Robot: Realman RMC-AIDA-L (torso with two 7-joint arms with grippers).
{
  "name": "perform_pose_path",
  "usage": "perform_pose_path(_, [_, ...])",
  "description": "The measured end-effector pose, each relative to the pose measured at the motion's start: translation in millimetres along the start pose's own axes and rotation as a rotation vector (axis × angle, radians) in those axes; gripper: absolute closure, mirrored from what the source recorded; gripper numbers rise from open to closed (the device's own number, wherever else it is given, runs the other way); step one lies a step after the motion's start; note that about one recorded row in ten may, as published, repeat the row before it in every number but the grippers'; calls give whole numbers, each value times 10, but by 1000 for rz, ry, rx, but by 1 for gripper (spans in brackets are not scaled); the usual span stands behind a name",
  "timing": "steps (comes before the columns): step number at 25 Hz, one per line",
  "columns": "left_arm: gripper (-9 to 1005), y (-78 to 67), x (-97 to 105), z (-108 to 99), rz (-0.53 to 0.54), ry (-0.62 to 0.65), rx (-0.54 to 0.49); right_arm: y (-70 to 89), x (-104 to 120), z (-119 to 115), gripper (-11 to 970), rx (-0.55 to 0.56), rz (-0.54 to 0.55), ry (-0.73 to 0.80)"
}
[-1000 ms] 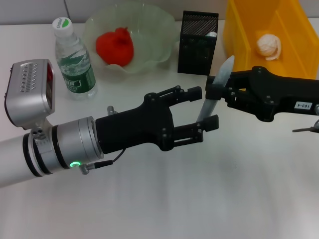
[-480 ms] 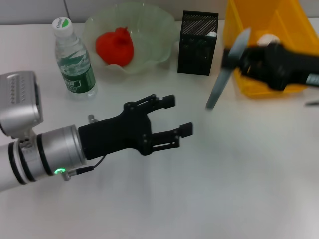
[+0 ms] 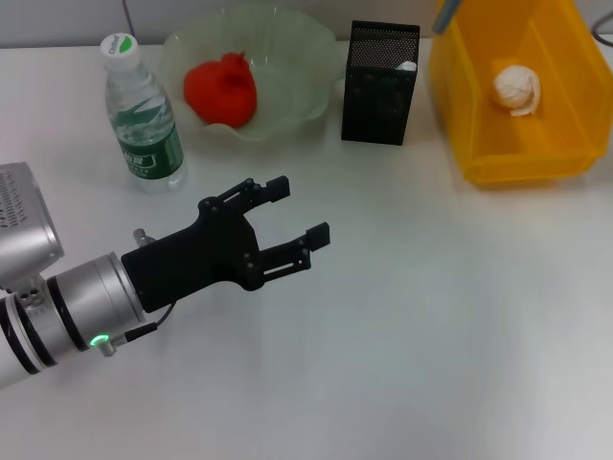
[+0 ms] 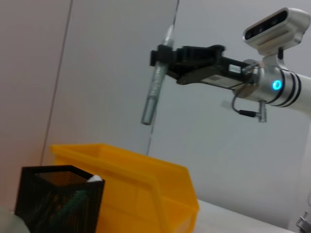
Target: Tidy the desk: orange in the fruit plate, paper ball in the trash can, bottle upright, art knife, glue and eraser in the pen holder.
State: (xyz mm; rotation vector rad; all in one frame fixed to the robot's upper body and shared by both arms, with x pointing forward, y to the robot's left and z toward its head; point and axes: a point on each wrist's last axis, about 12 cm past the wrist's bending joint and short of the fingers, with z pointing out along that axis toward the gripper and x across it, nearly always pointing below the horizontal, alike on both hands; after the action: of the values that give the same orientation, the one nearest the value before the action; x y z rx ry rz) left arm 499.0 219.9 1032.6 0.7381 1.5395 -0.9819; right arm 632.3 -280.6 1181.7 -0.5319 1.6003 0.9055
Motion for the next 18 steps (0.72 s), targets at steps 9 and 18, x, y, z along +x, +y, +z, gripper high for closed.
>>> perform_pose_path(9, [156,-6,15,20,20,-3,-14,30,69,473,784,90,-56,89])
perform_pose_path(18, [156,-3,8,33,25,-1,-10,83,243,854,774,195,-165,178])
